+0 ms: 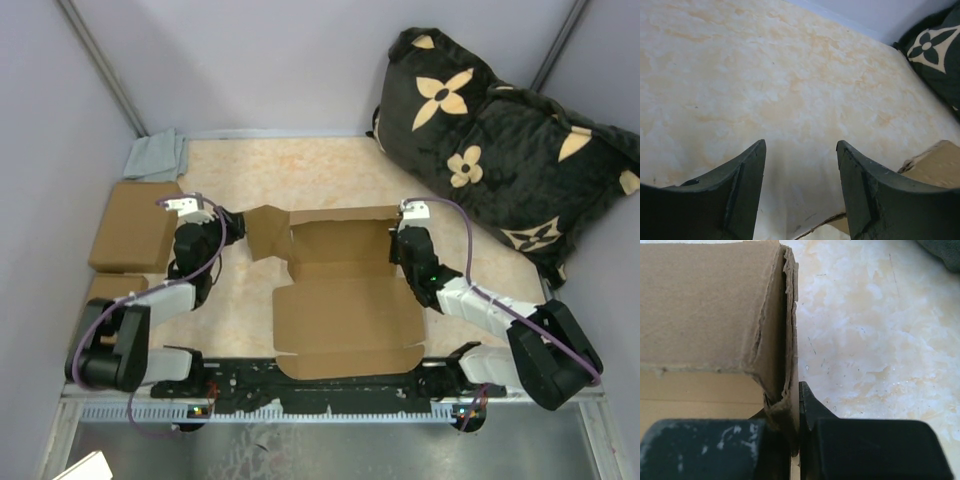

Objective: Fold the paper box

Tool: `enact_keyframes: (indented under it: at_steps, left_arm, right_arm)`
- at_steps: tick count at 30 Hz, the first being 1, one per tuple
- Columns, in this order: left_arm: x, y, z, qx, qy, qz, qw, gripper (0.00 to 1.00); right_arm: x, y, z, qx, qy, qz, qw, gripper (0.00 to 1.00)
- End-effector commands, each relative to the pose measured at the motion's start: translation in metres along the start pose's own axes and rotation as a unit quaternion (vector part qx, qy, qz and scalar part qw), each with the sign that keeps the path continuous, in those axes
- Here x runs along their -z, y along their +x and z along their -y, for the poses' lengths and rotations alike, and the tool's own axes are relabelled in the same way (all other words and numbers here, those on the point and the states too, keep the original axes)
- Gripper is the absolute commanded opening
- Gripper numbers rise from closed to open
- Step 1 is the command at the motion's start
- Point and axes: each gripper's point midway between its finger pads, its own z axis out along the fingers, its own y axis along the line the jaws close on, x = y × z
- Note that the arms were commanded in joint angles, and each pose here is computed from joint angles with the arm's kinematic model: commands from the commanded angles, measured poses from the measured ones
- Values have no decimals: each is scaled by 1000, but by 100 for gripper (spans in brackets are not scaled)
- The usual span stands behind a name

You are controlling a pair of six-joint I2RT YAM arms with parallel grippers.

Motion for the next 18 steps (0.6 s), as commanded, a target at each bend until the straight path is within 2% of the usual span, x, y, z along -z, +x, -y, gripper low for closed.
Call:
enact_keyframes:
  at_steps: [1,4,7,9,13,18]
  left_arm:
    - [-17,-8,8,5,59,26,998,64]
    - [-13,7,21,37,135,-1,990,62]
    - [10,9,31,75,197,17,977,59]
    - [28,9,37,89,226,26,970,58]
    - [57,18,61,91,315,10,945,57]
    - [80,35,81,107,385,-60,915,53]
  right_arm:
    - [4,-32,-12,-18,-27,35,999,0]
    - [5,-33,-12,-15,-29,31,999,0]
    - [3,-35,-12,-12,-27,27,999,0]
    - [1,-36,-11,-11,-25,24,999,0]
    - [-3,-39,-8,-10,-18,21,1000,0]
    - [-9,-43,-4,-9,-7,17,1000,0]
